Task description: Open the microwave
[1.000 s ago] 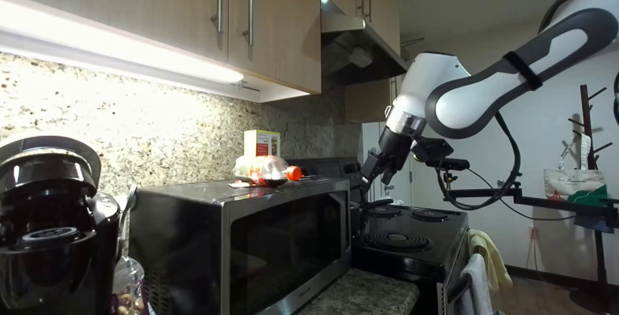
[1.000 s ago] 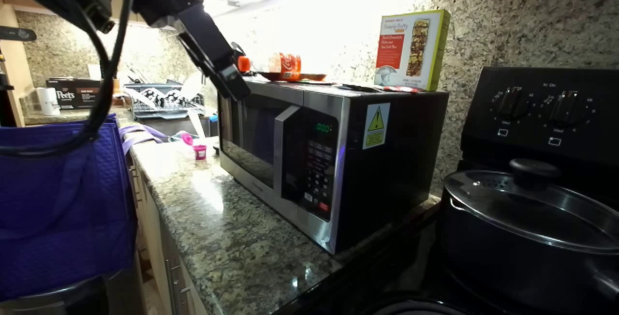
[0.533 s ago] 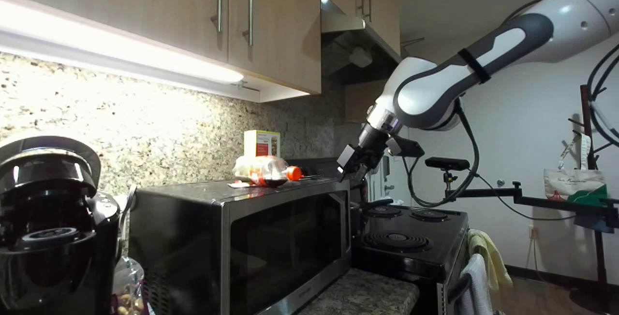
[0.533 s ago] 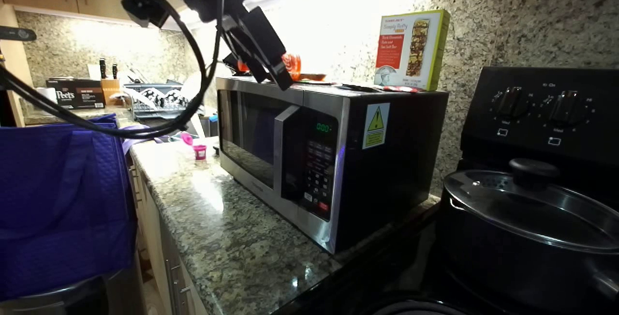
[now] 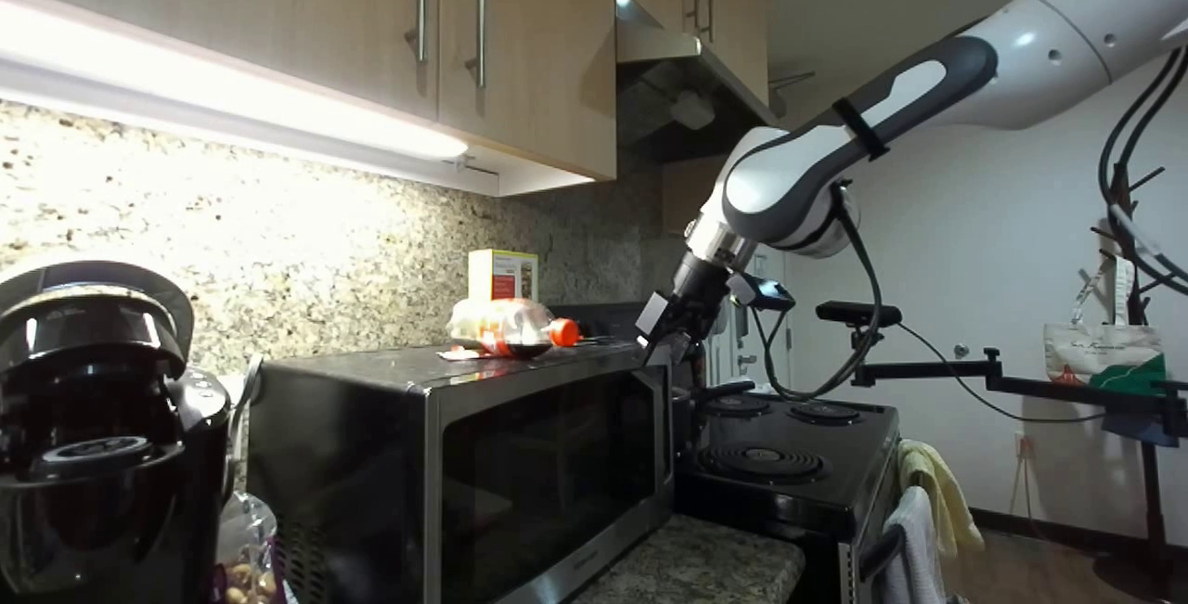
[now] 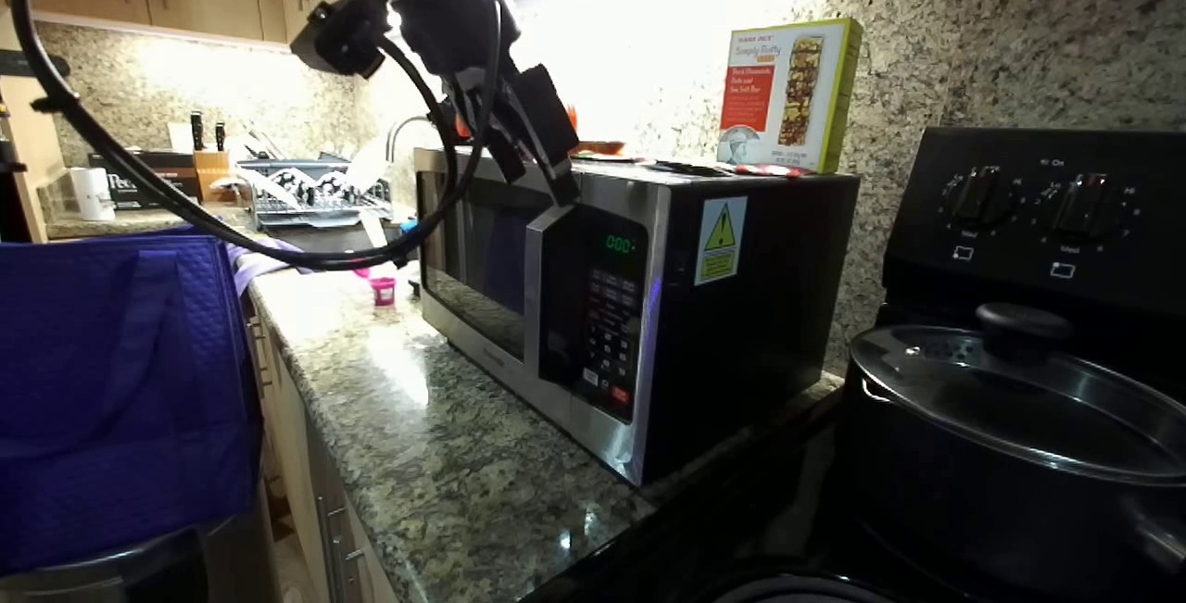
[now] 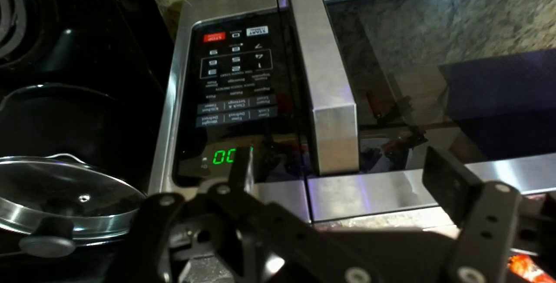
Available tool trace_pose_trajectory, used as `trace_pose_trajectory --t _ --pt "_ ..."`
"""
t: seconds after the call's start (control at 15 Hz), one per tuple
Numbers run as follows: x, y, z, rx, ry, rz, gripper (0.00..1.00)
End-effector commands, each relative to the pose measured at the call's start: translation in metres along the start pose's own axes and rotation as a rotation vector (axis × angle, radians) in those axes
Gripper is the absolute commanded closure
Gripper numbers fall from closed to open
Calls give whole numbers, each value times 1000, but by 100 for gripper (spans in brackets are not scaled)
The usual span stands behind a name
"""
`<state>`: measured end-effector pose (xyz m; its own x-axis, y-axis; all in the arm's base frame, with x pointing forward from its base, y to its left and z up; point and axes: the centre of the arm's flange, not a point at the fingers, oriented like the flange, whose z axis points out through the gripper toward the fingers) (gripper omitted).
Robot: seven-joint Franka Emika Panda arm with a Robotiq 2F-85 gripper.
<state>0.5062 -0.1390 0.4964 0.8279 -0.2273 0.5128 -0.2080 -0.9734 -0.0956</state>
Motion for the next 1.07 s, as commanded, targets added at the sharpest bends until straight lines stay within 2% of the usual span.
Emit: trace_pose_trajectory --t 0.0,0.27,0.33,0.53,0.6,0.67,1.0 --pt "16 5 12 52 -42 -87 0" --pt "25 -2 22 55 -99 -162 0" --pt "27 -2 26 2 -134 -137 0" --pt "33 -1 38 7 -171 -161 0" --pt "35 0 43 13 -181 -177 25" --pt "37 -1 45 29 -183 -179 26" --pt "42 2 49 42 -193 -186 58"
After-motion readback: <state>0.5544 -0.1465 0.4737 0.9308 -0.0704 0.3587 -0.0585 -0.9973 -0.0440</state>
